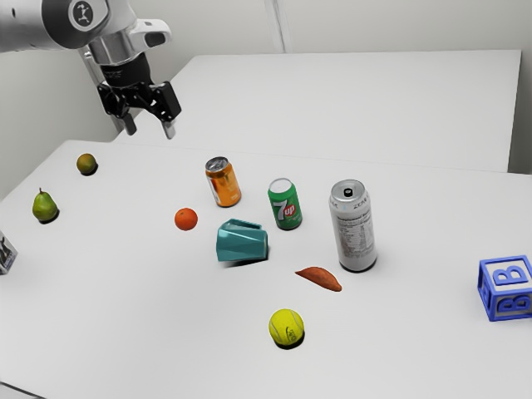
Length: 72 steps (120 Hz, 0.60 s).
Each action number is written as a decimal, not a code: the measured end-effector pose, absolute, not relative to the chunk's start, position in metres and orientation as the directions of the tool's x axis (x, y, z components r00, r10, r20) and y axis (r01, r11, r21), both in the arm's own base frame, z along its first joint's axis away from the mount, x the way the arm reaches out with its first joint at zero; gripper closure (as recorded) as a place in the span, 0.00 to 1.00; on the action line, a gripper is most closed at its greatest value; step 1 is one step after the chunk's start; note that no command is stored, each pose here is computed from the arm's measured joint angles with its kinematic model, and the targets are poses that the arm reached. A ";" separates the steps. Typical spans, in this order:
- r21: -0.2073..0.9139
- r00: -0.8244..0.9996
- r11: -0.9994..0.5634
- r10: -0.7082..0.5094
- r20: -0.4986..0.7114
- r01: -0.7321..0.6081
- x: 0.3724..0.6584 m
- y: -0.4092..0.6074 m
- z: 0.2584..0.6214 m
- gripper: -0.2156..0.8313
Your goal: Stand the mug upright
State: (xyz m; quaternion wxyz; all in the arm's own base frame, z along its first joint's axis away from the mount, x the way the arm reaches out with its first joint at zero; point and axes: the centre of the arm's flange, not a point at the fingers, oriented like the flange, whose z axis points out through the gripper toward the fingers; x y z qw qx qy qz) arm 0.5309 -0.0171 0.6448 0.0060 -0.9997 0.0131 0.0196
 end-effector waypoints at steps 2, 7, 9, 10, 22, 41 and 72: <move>-0.011 0.999 -1.000 -0.027 -0.039 -0.027 0.531 -0.017 0.645 0.22; -0.011 0.999 -1.000 -0.028 -0.039 -0.029 0.531 -0.018 0.645 0.22; -0.011 0.999 -1.000 -0.029 -0.038 -0.029 0.531 -0.019 0.645 0.22; -0.011 0.999 -1.000 -0.029 -0.038 -0.030 0.531 -0.019 0.645 0.22; -0.010 0.999 -0.999 -0.030 -0.040 -0.030 0.533 -0.019 0.644 0.22; -0.008 0.998 -1.000 -0.027 -0.057 -0.027 0.549 -0.018 0.632 0.22; 0.028 0.994 -0.999 0.014 -0.108 0.017 0.578 0.011 0.594 0.22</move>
